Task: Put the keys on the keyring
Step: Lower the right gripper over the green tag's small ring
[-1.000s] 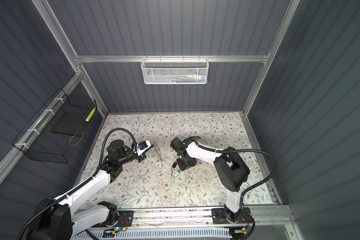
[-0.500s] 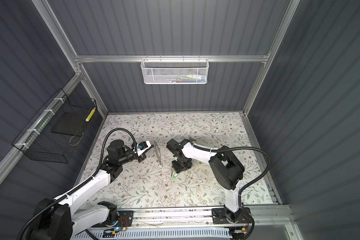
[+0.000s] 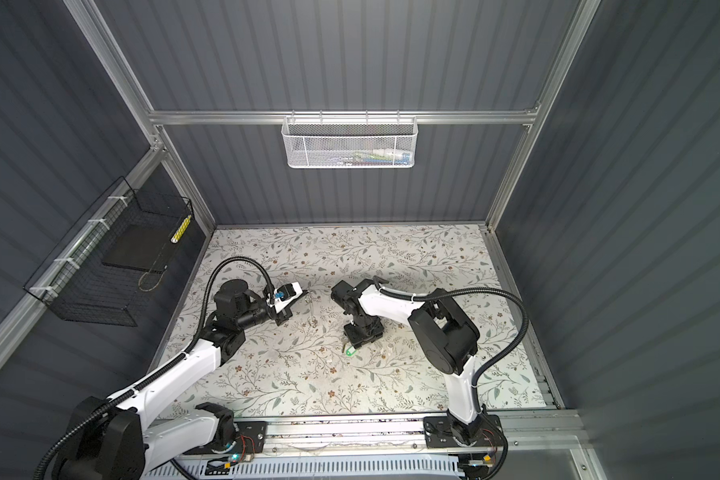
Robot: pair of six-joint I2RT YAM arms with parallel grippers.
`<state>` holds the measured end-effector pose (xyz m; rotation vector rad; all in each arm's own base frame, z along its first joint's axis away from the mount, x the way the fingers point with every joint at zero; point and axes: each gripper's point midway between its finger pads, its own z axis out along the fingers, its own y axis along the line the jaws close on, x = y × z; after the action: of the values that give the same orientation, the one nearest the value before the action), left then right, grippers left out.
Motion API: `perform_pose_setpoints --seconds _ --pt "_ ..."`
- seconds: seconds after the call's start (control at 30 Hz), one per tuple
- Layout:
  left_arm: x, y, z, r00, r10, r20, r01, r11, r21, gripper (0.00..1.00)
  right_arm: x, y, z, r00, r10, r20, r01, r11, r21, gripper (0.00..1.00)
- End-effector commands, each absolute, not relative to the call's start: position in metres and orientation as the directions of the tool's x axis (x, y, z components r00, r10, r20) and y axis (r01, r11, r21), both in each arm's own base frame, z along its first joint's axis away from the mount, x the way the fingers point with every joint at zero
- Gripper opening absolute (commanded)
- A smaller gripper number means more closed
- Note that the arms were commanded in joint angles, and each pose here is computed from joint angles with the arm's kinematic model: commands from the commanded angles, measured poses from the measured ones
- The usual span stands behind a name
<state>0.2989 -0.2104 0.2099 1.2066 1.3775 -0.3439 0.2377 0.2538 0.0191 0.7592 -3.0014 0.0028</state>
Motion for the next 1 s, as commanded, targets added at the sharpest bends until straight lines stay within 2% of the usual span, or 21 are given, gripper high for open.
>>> perform_pose_setpoints --seconds 0.0,0.2,0.33,0.43,0.57,0.73,0.97 --pt "0.299 -0.21 0.214 0.274 0.442 -0.854 0.787 0.408 0.463 0.0 0.232 0.227 0.023 -0.843 -0.531 0.083 -0.537 0.838 -0.094 0.51" --pt "0.299 -0.21 0.214 0.271 0.443 -0.855 0.787 0.409 0.462 0.0 0.235 0.199 0.02 -0.834 -0.539 0.115 -0.551 0.817 -0.17 0.53" --pt "0.299 -0.21 0.214 0.272 0.442 -0.855 0.786 0.411 0.463 0.0 0.245 0.19 0.031 -0.857 -0.511 0.07 -0.515 0.837 -0.185 0.52" --pt "0.299 -0.21 0.215 0.275 0.439 -0.856 0.786 0.41 0.463 0.0 0.247 0.207 0.044 -0.862 -0.507 0.01 -0.505 0.856 -0.111 0.52" --pt "0.298 -0.211 0.215 0.275 0.436 -0.857 0.787 0.409 0.461 0.0 0.244 0.239 0.051 -0.86 -0.509 -0.019 -0.508 0.86 -0.036 0.52" --pt "0.297 -0.211 0.216 0.277 0.433 -0.858 0.788 0.409 0.46 0.0 0.24 0.268 0.05 -0.843 -0.537 -0.033 -0.537 0.843 -0.014 0.47" --pt "0.296 -0.212 0.218 0.284 0.428 -0.858 0.788 0.406 0.463 0.0 0.233 0.268 0.039 -0.849 -0.527 -0.015 -0.527 0.85 -0.015 0.4"
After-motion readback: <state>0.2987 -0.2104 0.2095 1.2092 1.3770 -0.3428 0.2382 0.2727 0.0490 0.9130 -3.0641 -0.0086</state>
